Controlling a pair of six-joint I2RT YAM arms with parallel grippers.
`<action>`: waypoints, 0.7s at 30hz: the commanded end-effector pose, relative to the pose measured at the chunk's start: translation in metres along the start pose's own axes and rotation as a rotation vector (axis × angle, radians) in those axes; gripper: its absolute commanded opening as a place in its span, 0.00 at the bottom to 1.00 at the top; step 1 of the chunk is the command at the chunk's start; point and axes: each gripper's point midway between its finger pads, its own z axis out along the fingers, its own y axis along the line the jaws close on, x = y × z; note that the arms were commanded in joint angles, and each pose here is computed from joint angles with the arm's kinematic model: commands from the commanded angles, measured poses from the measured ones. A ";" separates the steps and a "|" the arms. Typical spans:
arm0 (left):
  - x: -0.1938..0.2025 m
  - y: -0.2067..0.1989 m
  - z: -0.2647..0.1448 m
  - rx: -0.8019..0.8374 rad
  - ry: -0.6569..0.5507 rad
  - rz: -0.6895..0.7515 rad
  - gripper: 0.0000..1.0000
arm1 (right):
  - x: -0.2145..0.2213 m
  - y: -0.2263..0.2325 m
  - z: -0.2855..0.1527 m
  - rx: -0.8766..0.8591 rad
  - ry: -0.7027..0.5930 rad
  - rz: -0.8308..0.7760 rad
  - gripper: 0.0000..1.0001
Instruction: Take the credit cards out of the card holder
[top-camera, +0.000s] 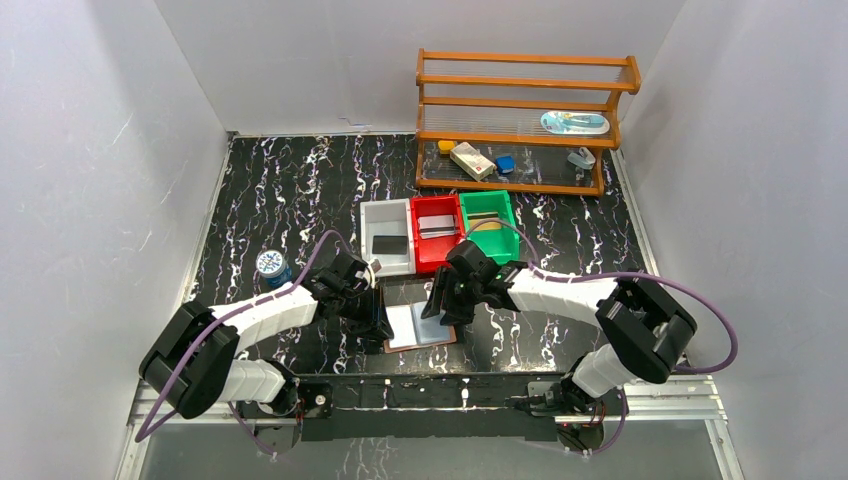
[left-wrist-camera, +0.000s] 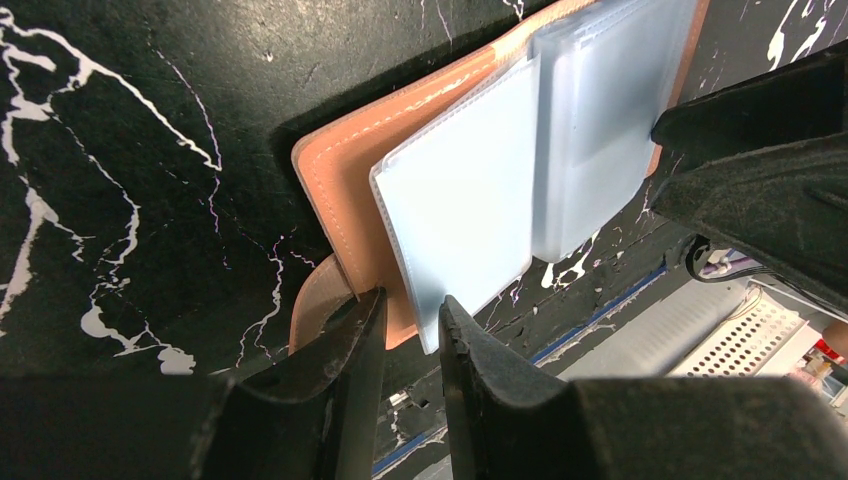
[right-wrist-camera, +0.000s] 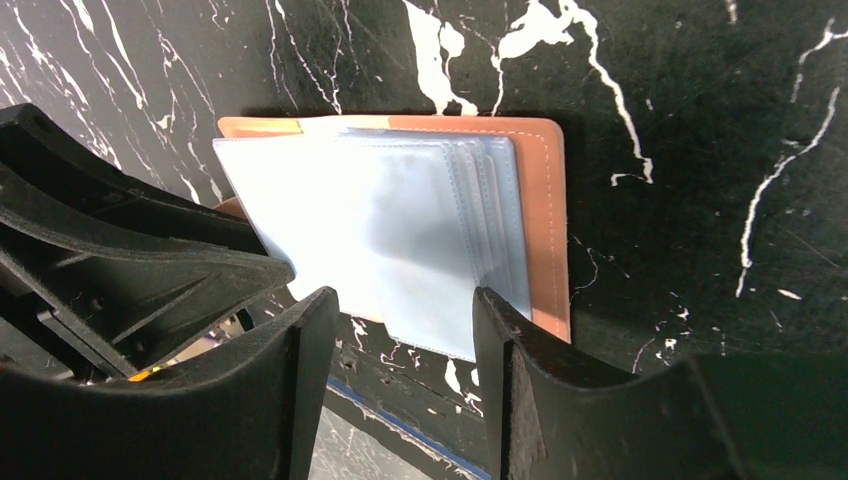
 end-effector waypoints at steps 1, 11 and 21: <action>0.004 0.001 -0.002 -0.015 0.027 0.010 0.25 | -0.006 0.036 -0.006 -0.118 0.000 -0.043 0.60; 0.004 0.001 -0.001 -0.015 0.032 0.011 0.25 | -0.004 0.053 -0.011 -0.178 0.003 -0.041 0.58; 0.003 0.000 -0.002 -0.013 0.027 0.013 0.25 | -0.019 0.020 -0.024 0.013 -0.100 -0.062 0.62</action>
